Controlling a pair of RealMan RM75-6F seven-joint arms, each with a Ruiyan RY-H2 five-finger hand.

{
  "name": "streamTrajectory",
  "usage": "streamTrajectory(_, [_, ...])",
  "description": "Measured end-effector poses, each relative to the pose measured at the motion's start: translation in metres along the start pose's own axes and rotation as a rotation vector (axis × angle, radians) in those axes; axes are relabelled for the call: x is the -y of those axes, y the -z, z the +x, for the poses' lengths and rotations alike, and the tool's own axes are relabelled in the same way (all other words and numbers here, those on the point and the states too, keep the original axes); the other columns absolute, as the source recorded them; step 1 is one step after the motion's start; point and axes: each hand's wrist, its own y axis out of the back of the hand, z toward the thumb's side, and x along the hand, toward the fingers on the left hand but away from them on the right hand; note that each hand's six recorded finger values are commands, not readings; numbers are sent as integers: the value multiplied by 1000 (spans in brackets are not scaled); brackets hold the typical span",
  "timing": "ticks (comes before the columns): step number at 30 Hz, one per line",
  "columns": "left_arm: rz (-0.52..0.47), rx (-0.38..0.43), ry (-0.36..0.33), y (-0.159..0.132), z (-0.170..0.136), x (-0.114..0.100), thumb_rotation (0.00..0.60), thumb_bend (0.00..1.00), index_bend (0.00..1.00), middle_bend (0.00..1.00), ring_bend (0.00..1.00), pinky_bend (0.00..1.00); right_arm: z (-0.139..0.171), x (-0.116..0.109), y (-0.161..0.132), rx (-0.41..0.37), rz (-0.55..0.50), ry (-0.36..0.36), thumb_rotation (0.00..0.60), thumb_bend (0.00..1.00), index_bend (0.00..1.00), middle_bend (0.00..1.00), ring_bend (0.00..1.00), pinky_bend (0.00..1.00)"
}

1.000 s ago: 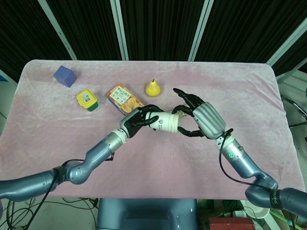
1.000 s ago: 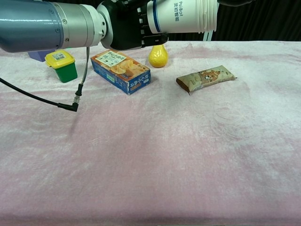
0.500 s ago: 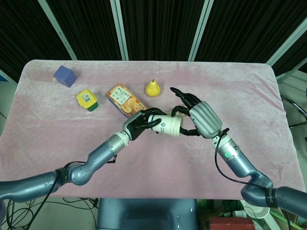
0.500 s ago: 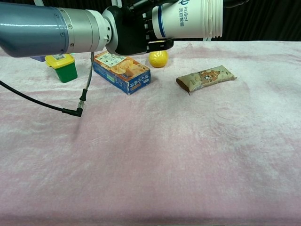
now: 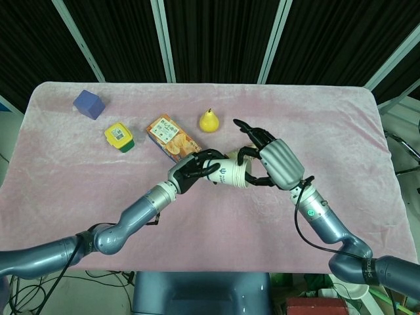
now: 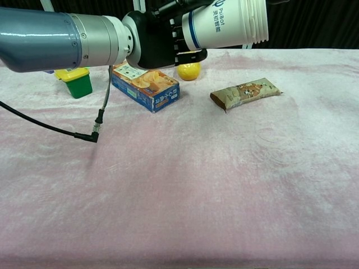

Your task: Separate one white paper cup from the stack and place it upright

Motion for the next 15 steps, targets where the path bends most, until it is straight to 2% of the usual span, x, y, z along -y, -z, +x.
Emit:
streamTrajectory(6, [-10, -4, 6, 2, 1, 2, 600, 451, 590, 534, 388, 583, 0, 3, -3, -7, -3, -9, 600, 294, 714, 20, 165, 187])
streamTrajectory(15, [-24, -8, 10, 3, -1, 3, 600, 451, 591, 535, 388, 583, 2, 3, -3, -3, -11, 0, 600, 365, 801, 41, 184, 186])
